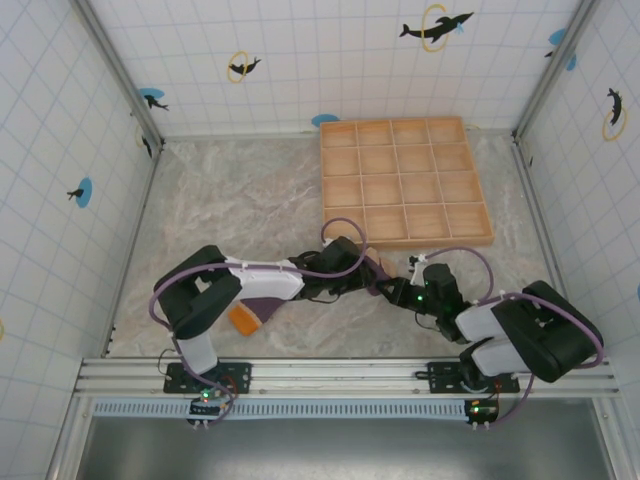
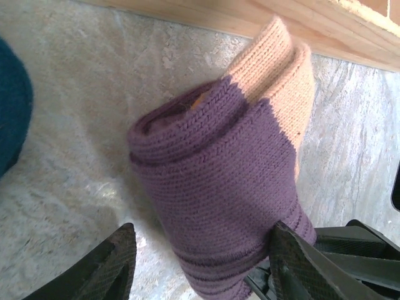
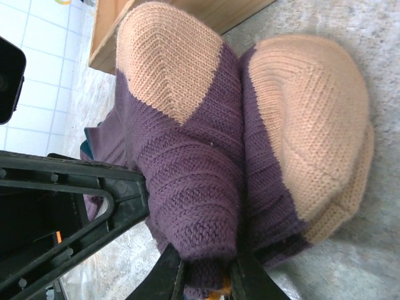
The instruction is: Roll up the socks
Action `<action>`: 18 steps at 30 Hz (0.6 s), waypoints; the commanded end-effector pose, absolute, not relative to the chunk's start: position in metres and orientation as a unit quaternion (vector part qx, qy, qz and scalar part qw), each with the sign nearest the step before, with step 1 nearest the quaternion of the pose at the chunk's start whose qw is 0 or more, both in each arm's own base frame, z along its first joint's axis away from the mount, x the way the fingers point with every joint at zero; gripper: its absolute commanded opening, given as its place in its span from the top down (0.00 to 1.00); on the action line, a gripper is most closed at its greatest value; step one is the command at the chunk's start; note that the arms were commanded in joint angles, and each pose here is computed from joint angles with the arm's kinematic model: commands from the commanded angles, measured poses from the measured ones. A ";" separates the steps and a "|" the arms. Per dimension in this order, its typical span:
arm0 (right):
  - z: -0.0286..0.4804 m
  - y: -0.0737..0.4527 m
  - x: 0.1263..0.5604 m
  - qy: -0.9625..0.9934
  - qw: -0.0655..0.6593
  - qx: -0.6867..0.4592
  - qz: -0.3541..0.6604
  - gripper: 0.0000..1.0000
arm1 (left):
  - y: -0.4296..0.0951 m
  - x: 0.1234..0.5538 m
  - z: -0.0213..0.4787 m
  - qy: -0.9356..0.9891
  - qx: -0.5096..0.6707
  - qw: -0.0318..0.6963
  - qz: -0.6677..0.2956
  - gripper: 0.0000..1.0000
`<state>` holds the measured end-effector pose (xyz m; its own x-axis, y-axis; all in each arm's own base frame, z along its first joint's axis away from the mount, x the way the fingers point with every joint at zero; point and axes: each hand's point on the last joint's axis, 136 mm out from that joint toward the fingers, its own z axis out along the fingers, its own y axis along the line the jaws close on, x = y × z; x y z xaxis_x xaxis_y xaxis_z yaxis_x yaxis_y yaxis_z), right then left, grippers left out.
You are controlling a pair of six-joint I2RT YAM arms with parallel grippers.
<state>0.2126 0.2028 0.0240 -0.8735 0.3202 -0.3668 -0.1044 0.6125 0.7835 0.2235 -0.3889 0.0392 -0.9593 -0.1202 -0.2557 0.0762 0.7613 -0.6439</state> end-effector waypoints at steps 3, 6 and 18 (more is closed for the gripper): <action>-0.039 0.172 0.165 0.919 0.122 0.122 0.355 1.00 | -0.395 0.233 0.029 0.927 -0.013 0.148 -0.345 0.46; -0.036 0.174 0.164 0.912 0.122 0.127 0.371 1.00 | -0.393 0.239 0.020 0.930 -0.020 0.150 -0.335 0.49; -0.009 0.181 0.174 0.901 0.166 0.074 0.394 0.57 | -0.384 0.248 0.013 0.949 -0.023 0.139 -0.283 0.87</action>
<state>0.2076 0.1964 0.0257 -0.8802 0.3408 -0.3302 -0.0710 0.5935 0.8017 0.2379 -0.4089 0.0378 -0.9616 -0.1154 -0.2489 0.0807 0.7482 -0.6586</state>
